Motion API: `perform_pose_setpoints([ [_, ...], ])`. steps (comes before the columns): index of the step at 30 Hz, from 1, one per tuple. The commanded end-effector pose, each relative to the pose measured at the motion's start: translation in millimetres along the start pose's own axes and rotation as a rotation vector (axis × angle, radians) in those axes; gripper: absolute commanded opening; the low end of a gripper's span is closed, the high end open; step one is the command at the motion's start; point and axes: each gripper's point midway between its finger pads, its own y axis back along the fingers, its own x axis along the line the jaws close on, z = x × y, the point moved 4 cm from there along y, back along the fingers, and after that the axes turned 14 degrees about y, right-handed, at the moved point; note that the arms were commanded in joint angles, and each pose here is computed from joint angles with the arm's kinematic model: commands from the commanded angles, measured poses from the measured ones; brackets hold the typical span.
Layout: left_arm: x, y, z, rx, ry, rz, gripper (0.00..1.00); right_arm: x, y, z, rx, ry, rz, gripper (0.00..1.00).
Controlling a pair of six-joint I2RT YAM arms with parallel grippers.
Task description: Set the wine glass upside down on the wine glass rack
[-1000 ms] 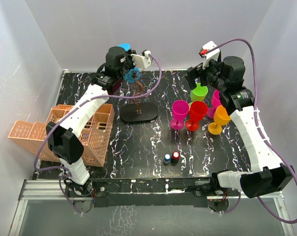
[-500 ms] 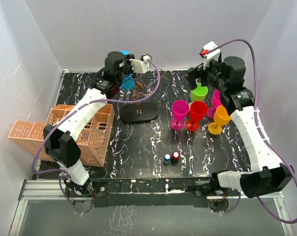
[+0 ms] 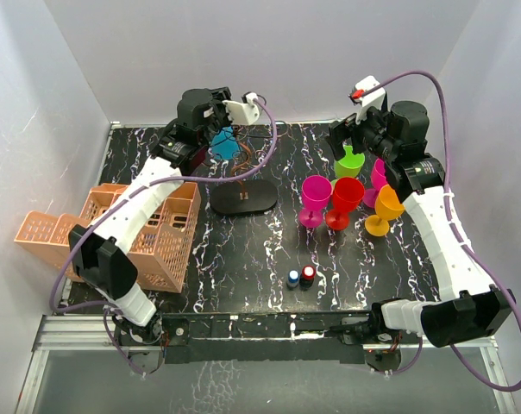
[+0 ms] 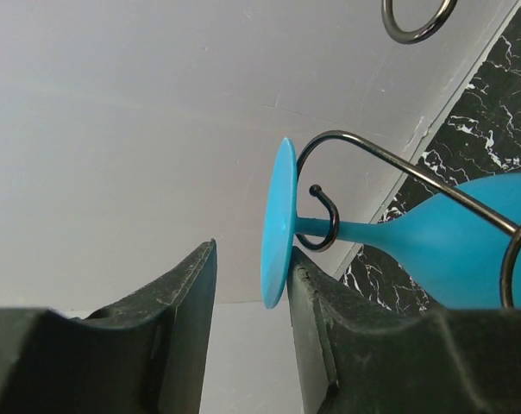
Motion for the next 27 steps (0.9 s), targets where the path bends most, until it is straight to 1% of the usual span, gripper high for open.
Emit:
perform_pose_setpoints([
  [1, 26, 33, 11, -0.056, 0.048, 0.044, 0.38, -10, 10, 21, -0.077, 0.031, -0.045, 0.98],
  [6, 25, 44, 7, -0.044, 0.048, 0.027, 0.43, -11, 11, 20, -0.069, 0.040, -0.048, 0.98],
  [14, 24, 60, 2, -0.031, 0.045, -0.011, 0.53, -12, 10, 18, -0.058, 0.052, -0.050, 0.98],
  [22, 34, 71, 3, -0.029, 0.043, 0.004, 0.57, -9, 11, 11, -0.019, 0.062, -0.028, 0.98],
  [27, 42, 83, 4, -0.023, 0.090, 0.020, 0.60, -4, 16, 2, 0.031, 0.085, -0.002, 0.98],
])
